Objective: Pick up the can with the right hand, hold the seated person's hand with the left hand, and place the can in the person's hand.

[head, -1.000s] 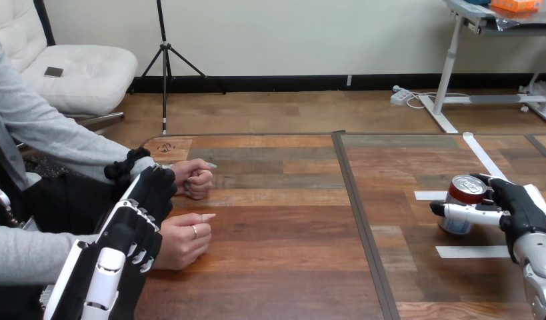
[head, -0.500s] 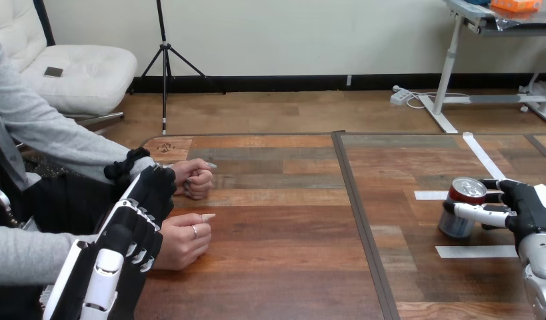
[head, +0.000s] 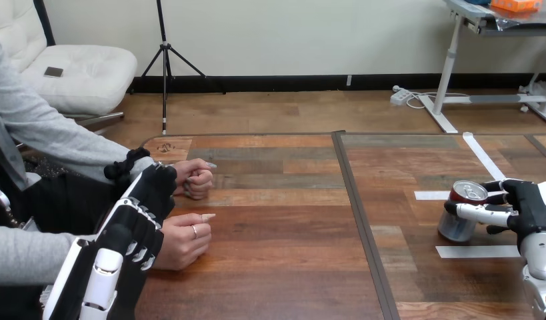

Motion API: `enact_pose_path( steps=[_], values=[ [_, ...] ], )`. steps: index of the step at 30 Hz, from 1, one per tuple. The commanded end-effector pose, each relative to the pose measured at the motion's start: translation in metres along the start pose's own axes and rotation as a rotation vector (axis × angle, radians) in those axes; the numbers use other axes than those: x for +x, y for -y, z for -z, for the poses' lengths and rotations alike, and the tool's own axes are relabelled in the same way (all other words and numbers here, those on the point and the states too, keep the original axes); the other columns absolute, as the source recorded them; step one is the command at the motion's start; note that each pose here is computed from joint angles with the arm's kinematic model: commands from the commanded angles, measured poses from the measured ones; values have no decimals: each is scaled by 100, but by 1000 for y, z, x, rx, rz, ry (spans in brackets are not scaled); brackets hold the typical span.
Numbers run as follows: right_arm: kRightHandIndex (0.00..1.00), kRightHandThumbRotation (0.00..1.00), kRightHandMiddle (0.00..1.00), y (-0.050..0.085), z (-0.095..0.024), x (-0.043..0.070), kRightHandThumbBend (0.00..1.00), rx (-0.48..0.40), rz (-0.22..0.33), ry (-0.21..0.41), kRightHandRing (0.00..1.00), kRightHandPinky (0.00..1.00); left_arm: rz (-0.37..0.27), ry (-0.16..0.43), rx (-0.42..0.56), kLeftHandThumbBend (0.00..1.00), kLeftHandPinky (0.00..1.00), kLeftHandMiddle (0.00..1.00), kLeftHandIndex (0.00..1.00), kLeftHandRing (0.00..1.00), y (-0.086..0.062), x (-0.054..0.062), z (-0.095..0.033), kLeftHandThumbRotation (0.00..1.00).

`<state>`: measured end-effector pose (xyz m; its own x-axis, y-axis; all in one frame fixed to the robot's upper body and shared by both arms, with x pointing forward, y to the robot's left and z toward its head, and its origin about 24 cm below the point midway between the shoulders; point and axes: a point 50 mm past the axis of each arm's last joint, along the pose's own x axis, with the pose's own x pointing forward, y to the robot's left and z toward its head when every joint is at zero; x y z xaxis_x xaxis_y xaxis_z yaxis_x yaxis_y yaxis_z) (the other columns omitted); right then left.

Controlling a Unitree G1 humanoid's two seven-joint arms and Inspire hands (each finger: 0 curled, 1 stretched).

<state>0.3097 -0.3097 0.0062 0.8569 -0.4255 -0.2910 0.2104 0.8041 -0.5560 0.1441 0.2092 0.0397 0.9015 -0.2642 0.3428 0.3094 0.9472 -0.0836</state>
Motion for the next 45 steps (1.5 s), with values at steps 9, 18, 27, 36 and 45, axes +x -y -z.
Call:
enact_pose_path(
  steps=[9,18,27,36,45],
  values=[
    [52,0,47,10,-22,5,72,-6,52,93,42,36,22,80,11,51,100,95,91,99,-4,14,-7,90],
    [50,0,46,10,-25,5,73,19,44,124,40,35,24,79,21,50,100,95,91,99,-5,15,-7,91],
    [49,0,45,10,-29,5,73,41,32,143,39,35,25,83,25,49,100,94,90,98,-5,15,-7,92],
    [49,0,45,10,-36,5,74,49,30,197,39,35,27,87,15,49,100,94,89,99,-5,16,-5,92],
    [48,0,44,11,-44,4,76,37,38,263,39,34,25,89,18,49,100,94,89,99,-5,16,-5,91]
  ],
)
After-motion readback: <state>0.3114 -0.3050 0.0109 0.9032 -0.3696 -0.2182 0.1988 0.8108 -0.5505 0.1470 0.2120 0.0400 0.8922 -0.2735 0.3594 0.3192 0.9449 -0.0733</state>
